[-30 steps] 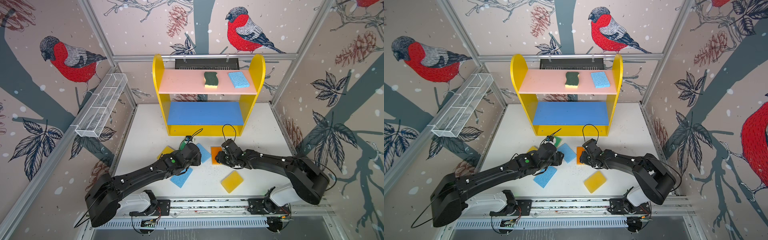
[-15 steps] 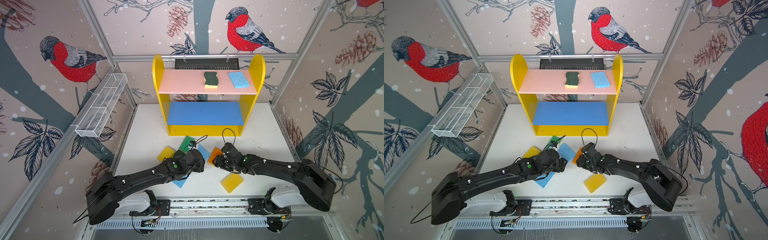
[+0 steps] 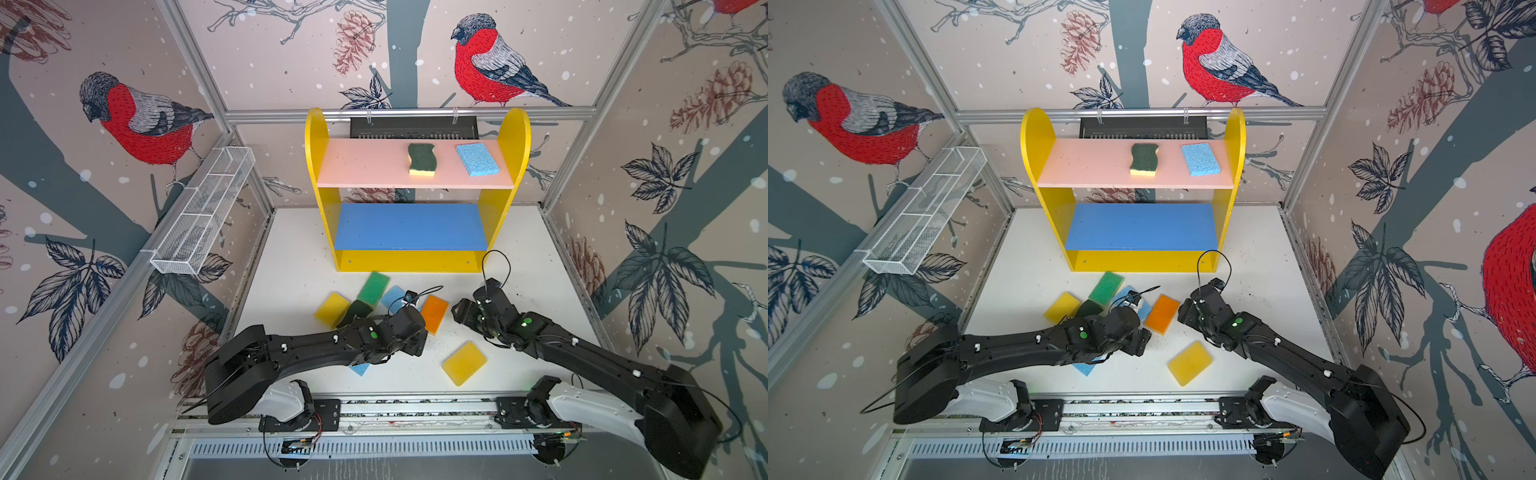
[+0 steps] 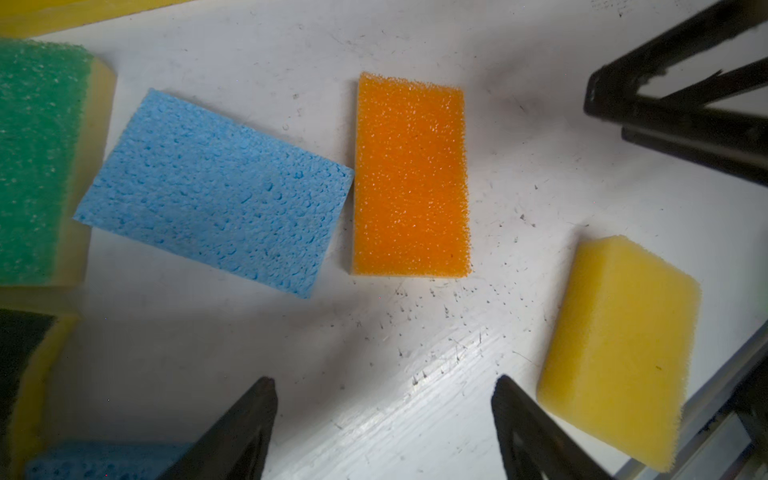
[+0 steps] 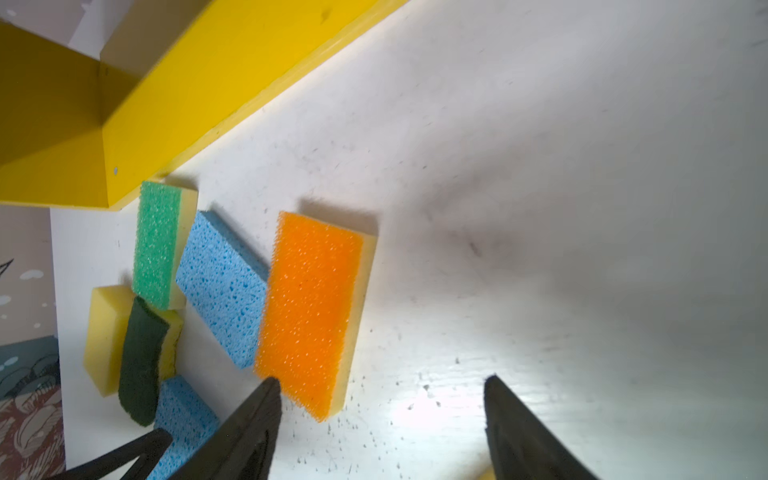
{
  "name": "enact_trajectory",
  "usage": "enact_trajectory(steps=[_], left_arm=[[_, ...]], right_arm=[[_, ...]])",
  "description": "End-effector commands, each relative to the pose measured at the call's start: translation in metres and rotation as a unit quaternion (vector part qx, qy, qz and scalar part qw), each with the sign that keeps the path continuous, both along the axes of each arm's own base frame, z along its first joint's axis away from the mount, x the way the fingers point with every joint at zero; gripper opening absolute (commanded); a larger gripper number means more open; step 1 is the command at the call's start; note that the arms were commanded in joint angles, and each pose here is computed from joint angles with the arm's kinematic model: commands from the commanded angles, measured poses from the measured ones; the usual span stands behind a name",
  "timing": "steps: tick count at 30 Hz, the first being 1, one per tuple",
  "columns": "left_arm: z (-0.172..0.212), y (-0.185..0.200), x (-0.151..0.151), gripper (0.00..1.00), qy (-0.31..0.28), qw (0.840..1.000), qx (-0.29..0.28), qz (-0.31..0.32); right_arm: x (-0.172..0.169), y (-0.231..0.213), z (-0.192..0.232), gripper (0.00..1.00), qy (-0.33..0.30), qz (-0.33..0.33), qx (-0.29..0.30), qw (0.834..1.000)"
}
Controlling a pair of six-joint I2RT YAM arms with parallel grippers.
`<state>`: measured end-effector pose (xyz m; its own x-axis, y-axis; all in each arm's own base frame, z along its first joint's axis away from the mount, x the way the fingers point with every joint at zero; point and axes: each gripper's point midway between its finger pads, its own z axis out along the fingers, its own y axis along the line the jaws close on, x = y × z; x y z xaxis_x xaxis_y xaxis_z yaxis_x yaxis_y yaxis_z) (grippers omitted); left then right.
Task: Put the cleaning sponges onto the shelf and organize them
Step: 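Close the left gripper on the orange sponge while the right gripper draws back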
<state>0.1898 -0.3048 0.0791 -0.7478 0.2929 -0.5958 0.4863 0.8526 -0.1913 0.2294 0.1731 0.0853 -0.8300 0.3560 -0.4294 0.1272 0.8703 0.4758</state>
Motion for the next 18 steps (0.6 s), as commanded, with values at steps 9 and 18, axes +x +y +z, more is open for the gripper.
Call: enact_trajectory(steps=[9, 18], left_arm=[[-0.023, -0.028, 0.013, 0.86, -0.004, 0.999, 0.037, -0.020], [-0.042, -0.035, 0.023, 0.85, 0.007, 0.997, 0.072, -0.001]], right_arm=[[0.008, -0.038, 0.009, 0.91, -0.031, -0.022, -0.042, 0.998], [0.009, -0.045, 0.003, 0.92, -0.022, -0.023, -0.042, 0.999]])
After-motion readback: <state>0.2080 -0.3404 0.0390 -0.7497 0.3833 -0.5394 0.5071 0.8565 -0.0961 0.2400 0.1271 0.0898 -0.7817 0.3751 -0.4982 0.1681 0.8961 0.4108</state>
